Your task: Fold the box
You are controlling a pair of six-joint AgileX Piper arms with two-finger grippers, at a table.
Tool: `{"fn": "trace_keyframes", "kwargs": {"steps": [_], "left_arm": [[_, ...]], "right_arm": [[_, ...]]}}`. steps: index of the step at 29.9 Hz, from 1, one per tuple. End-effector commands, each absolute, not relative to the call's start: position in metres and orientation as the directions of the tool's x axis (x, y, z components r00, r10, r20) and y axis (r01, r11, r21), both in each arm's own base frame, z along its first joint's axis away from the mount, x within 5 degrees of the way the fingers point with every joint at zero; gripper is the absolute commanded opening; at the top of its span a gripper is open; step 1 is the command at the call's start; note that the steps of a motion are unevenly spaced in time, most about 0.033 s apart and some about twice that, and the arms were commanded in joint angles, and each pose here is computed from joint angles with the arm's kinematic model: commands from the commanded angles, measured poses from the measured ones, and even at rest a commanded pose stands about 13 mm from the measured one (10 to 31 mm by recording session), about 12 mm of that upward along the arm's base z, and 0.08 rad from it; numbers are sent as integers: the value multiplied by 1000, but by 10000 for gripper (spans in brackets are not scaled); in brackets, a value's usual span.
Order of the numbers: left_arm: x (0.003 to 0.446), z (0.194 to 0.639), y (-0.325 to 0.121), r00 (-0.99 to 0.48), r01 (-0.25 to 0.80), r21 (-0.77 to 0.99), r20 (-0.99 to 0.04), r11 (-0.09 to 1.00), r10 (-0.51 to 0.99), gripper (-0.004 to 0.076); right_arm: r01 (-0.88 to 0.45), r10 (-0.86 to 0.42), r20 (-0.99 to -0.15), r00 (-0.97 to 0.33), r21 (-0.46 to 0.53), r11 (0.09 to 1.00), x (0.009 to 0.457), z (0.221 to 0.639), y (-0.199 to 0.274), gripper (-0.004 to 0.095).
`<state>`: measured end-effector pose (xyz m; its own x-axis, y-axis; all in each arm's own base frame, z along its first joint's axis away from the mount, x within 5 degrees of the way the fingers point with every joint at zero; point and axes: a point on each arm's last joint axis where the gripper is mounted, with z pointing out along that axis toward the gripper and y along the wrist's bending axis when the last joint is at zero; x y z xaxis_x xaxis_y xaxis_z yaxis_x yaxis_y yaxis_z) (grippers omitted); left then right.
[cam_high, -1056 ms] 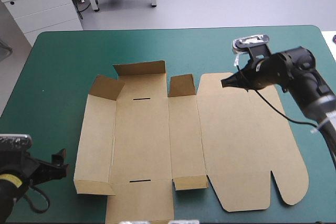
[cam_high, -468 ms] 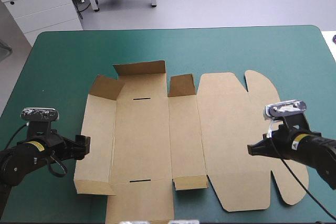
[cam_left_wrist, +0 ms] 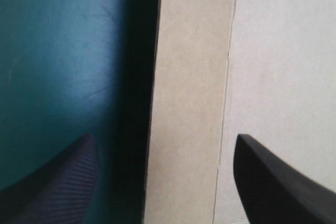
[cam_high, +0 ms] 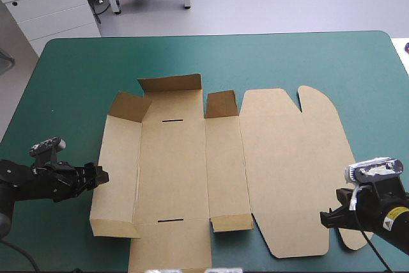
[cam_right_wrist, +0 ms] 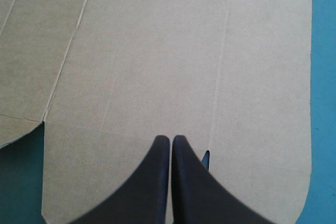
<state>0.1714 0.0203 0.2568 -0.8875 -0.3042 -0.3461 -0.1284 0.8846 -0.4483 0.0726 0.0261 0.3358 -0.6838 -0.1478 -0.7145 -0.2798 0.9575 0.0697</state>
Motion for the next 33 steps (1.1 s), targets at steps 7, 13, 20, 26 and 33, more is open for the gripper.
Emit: {"fn": "trace_keyframes", "kwargs": {"steps": [7, 13, 20, 26, 33], "left_arm": [[188, 243, 13, -945, -82, -583, -213, 808, -249, 503], [186, 240, -5, -973, -20, -561, -180, 828, -146, 503], [186, 236, -15, -980, -20, -591, -149, 806, -134, 494], [184, 221, -18, -987, -46, -588, -98, 807, -127, 370], [186, 220, -17, -985, -44, -575, -114, 817, -133, -12]], "right_arm": [[-276, -122, -786, -606, 65, 959, 61, 349, 21, -1], [-276, -122, -786, -606, 65, 959, 61, 349, 21, -1], [-276, -122, -786, -606, 65, 959, 61, 349, 21, -1], [-276, -122, -785, -608, 65, 959, 60, 349, 21, -1], [-276, -124, -781, -613, 65, 959, 60, 348, 21, -1]]}}
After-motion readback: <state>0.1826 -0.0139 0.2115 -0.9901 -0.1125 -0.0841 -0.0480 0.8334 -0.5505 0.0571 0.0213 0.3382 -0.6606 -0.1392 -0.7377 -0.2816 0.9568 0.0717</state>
